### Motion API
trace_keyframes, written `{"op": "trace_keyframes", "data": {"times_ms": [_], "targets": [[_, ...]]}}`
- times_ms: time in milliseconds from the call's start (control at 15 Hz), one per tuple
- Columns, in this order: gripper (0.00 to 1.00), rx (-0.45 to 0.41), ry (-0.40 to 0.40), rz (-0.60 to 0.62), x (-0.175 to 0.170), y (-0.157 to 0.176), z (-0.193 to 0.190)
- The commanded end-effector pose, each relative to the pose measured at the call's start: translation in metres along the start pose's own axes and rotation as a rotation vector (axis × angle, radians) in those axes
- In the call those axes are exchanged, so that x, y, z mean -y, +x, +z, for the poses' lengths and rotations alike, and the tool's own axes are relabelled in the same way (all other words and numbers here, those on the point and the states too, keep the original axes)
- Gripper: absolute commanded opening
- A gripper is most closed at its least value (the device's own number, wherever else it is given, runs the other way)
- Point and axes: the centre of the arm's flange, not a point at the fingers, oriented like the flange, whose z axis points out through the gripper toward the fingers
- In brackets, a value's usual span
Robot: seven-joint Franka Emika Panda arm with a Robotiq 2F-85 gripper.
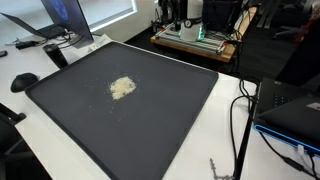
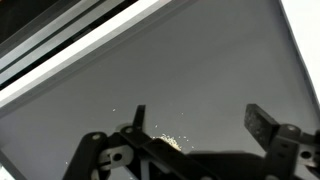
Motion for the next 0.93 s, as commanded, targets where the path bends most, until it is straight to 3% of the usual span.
{"op": "trace_keyframes", "data": {"times_ms": [0,200,867], "targets": [[1.00,-0.006,-0.021,0.013,0.013,0.017,0.012],[1.00,-0.017,-0.044,0.006,0.024,0.028,0.014],[1.00,-0.215,-0.186,-0.051,0.058,0.093,-0.004]]}}
